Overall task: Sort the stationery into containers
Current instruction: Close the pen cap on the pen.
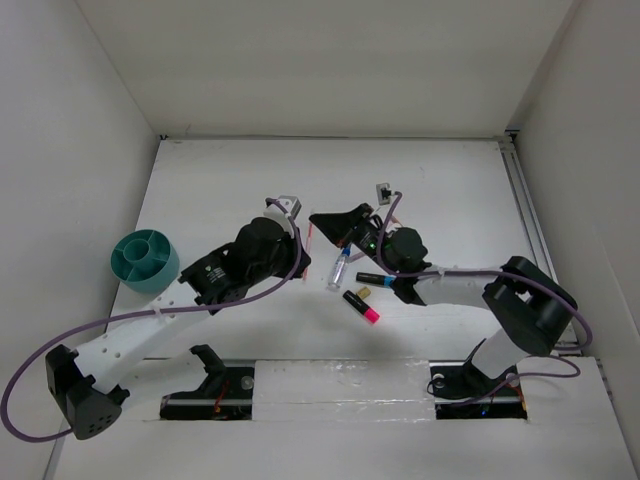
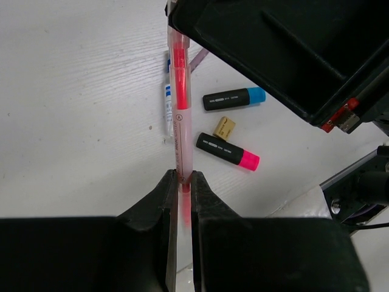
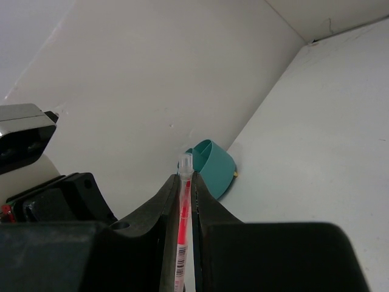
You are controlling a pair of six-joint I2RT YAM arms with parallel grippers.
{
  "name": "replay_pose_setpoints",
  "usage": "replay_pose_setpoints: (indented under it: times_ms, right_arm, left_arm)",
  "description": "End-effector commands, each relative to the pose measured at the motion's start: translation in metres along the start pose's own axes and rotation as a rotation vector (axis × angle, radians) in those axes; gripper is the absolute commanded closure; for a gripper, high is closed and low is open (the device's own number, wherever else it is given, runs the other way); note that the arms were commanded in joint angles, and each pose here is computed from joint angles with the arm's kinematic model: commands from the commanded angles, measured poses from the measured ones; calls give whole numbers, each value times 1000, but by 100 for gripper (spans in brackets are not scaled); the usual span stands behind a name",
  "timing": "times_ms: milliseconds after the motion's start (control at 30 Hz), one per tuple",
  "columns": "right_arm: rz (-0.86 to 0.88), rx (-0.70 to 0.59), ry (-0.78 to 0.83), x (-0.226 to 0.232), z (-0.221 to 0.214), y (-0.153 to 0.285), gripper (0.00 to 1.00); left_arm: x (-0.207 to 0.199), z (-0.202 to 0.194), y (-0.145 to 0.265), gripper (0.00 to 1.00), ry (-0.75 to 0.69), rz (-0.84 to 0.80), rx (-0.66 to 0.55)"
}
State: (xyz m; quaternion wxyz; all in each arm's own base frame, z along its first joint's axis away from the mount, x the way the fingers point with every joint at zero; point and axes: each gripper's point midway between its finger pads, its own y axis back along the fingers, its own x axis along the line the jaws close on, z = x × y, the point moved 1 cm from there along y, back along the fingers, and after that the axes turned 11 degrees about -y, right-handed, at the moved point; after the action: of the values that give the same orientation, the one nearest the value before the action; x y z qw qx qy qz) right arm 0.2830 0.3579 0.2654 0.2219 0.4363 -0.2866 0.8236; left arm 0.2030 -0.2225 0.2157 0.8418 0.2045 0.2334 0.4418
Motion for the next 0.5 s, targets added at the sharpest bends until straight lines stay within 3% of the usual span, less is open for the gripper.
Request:
replay_pose_setpoints:
  times_ms: [0, 467]
  right_arm:
    - [40, 37, 22, 10, -12, -6, 100]
    - [-28, 62, 167, -3, -14, -1, 100]
  left_arm:
    - [-6, 28, 3, 100, 21, -16, -101]
    - [3, 43, 13, 100, 39, 40, -156]
